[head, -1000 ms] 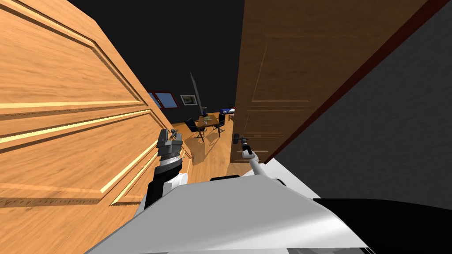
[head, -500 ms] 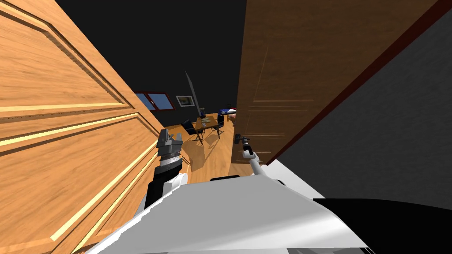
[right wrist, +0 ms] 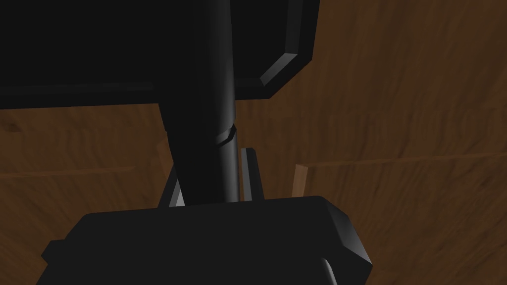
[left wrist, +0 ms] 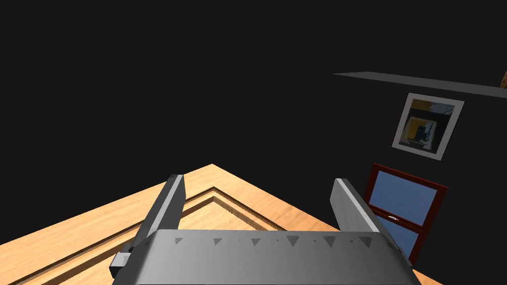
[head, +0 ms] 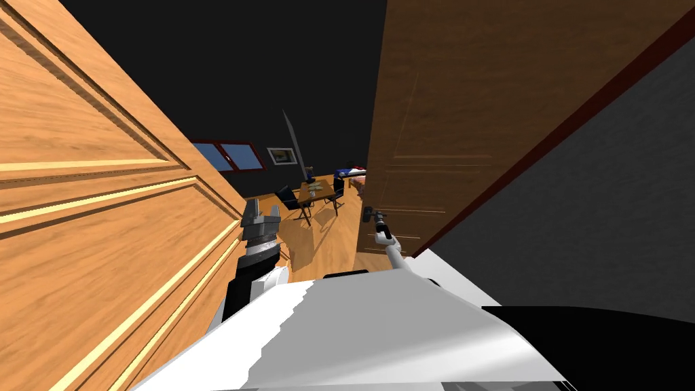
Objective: Push the door open
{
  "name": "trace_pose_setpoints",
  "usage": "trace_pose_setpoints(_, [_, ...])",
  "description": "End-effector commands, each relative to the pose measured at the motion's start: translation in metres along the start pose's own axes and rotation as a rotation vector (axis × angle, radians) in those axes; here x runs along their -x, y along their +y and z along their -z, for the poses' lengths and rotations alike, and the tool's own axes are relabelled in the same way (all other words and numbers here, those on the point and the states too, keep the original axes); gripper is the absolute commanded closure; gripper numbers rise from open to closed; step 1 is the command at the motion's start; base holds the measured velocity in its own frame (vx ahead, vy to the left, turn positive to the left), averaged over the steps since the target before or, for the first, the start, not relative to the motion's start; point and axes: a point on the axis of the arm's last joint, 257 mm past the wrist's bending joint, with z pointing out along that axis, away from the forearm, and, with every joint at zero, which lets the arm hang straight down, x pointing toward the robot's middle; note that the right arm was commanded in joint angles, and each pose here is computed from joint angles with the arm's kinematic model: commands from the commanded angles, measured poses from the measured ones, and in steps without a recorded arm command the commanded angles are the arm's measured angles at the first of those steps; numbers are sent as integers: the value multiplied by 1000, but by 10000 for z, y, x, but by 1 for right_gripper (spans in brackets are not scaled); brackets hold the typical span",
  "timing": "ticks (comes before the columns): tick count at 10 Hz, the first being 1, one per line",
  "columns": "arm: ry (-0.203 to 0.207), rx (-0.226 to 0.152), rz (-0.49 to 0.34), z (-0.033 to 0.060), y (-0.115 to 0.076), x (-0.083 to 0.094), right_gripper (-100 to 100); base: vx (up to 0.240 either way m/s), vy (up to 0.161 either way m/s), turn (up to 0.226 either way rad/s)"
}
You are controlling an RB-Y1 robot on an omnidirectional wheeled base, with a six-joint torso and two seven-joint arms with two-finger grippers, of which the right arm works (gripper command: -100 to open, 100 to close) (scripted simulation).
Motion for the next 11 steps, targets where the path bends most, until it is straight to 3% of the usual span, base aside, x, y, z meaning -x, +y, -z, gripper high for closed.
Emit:
trace_pose_setpoints(1, [-21,18,8,-47,92,138,100,185,52,-62])
trace_pose_setpoints(11, [-148,20,10,4,107,847,100,198,63,-60])
